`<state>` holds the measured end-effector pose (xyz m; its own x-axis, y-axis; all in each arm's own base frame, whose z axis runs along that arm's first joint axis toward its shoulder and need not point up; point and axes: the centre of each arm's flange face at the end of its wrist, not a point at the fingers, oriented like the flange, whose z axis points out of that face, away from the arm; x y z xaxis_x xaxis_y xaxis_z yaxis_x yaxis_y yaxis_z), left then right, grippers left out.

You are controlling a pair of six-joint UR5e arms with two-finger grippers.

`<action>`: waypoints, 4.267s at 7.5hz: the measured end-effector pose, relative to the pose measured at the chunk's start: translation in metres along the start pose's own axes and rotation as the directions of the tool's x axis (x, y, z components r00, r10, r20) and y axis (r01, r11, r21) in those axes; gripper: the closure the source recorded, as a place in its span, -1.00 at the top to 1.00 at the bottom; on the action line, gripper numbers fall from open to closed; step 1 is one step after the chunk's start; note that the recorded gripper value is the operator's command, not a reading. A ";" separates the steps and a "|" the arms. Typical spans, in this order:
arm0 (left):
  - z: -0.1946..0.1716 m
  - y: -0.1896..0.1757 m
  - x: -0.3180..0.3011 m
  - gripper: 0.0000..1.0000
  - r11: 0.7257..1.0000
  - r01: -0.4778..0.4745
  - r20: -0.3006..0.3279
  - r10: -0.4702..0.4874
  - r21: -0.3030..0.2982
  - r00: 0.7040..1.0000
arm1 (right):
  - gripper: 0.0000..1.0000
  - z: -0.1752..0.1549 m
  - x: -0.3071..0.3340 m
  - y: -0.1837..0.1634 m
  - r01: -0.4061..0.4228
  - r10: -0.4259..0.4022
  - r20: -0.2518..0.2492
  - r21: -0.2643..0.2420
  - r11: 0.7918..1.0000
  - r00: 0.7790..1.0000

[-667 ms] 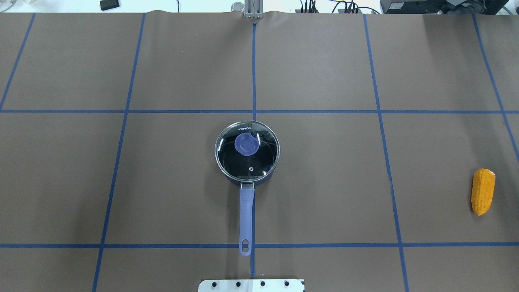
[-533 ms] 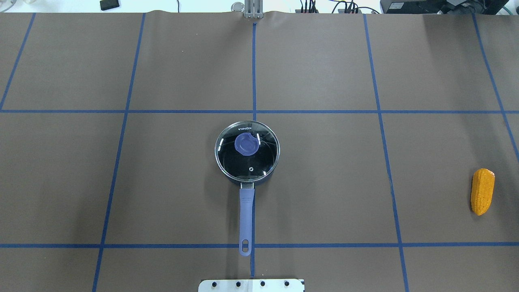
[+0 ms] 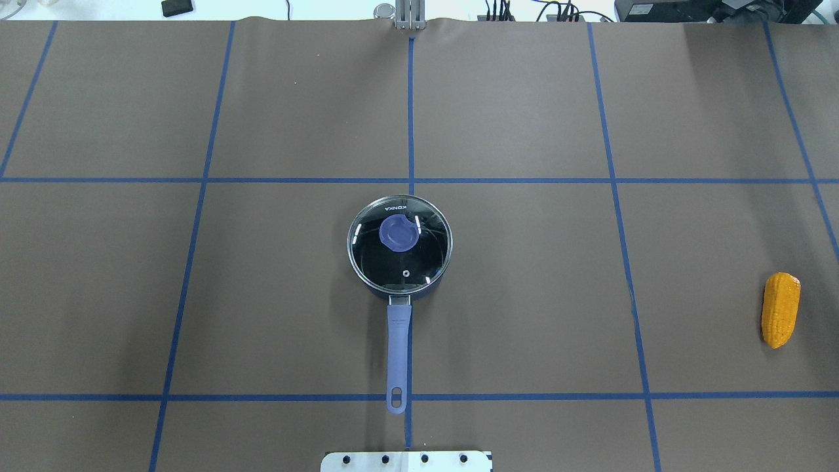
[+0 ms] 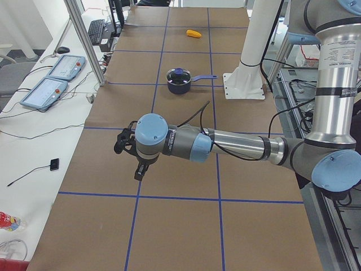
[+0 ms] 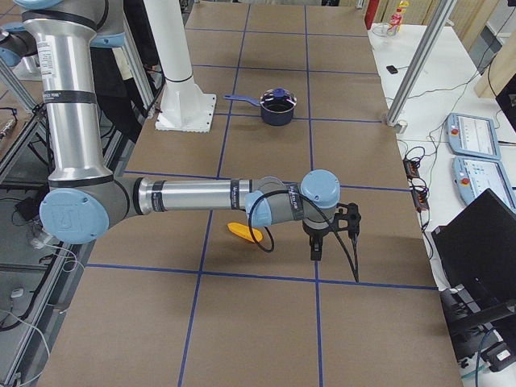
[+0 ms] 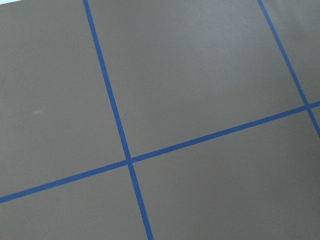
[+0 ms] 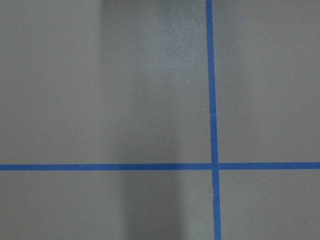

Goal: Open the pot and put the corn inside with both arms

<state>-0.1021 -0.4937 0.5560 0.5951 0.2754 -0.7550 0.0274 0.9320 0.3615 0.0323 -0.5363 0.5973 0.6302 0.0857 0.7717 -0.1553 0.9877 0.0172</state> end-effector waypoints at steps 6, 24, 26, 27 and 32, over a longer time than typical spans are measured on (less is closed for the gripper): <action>0.025 -0.090 0.123 0.96 0.990 0.137 -0.054 -0.138 -0.017 0.989 | 1.00 0.070 -0.067 0.070 -0.106 0.099 -0.070 -0.096 0.990 0.993; 0.162 -0.168 0.614 0.96 0.921 0.373 -0.026 -0.378 -0.111 0.925 | -0.26 0.172 -0.057 0.216 -0.081 0.074 -0.075 -0.109 0.991 0.994; 0.177 -0.172 0.627 0.96 0.922 0.371 -0.008 -0.374 -0.112 0.927 | -0.32 0.171 -0.061 0.215 -0.095 0.088 -0.068 -0.111 0.989 0.994; 0.186 -0.172 0.641 0.96 0.922 0.371 0.000 -0.373 -0.115 0.928 | -0.32 0.169 -0.067 0.214 -0.092 0.086 -0.057 -0.112 0.989 0.995; 0.239 -0.136 0.706 0.96 0.929 0.354 0.055 -0.350 -0.111 0.935 | -0.34 0.131 -0.087 0.184 -0.140 0.146 0.039 -0.129 0.982 0.989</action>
<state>0.5061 -0.4822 0.1047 0.5912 -0.0820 -0.8023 0.1474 0.9891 0.0075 -0.1507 -0.3787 0.6166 0.5709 0.2236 0.7900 -0.1422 0.9746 -0.1730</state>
